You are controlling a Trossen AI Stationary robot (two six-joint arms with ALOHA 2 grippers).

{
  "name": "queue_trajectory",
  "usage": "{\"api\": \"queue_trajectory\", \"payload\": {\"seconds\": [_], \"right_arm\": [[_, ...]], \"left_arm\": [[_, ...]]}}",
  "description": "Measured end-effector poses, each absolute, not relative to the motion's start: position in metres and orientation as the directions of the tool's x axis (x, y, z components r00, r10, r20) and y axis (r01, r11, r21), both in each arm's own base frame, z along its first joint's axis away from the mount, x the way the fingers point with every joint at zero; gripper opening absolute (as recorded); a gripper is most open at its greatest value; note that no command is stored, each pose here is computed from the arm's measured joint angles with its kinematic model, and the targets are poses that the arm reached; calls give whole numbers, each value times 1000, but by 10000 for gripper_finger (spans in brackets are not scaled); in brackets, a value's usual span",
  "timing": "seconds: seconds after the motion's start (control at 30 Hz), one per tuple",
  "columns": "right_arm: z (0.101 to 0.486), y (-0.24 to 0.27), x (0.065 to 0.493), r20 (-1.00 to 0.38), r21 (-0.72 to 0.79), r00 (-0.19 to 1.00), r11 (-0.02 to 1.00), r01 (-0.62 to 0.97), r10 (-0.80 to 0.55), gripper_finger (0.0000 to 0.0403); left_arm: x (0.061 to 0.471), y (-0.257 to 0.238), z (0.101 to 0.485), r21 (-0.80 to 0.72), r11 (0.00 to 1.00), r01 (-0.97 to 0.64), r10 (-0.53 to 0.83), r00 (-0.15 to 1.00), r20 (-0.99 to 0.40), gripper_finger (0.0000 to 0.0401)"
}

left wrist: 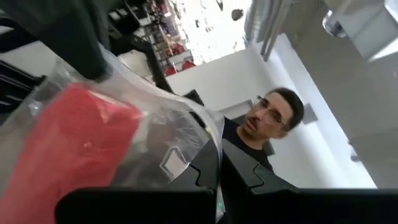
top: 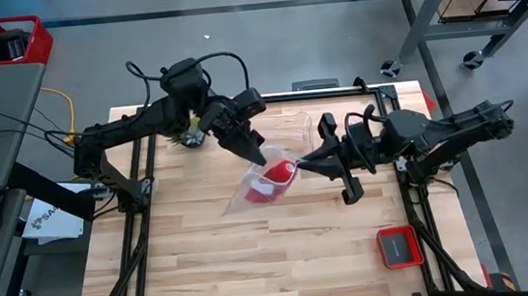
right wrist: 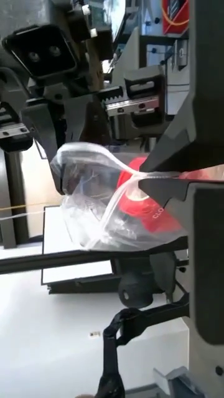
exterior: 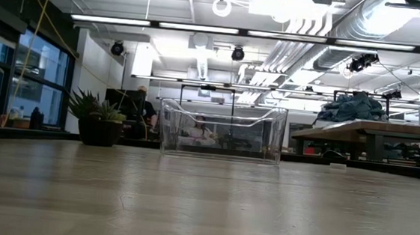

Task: Roll bandage
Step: Put the transparent zip bag containing the rolled red bandage into the transparent container

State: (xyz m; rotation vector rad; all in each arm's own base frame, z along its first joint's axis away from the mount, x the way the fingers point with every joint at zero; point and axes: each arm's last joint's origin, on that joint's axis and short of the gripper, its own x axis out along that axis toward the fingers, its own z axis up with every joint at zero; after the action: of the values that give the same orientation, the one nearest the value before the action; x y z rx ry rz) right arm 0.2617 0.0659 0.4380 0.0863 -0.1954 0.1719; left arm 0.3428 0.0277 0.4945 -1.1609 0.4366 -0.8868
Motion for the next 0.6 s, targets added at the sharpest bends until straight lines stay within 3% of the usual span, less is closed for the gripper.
{"api": "queue_trajectory", "payload": {"seconds": [0.27,0.6], "right_arm": [[437,62,242,94,110,986,982,-151,141,2],[432,53,212,-82,194,989,975,-108,126,1]], "left_arm": [[346,34,464,-944,246,219,-760,648,-47,21],[337,45,428,-867,495,48,-638,698,-326,95]]}}
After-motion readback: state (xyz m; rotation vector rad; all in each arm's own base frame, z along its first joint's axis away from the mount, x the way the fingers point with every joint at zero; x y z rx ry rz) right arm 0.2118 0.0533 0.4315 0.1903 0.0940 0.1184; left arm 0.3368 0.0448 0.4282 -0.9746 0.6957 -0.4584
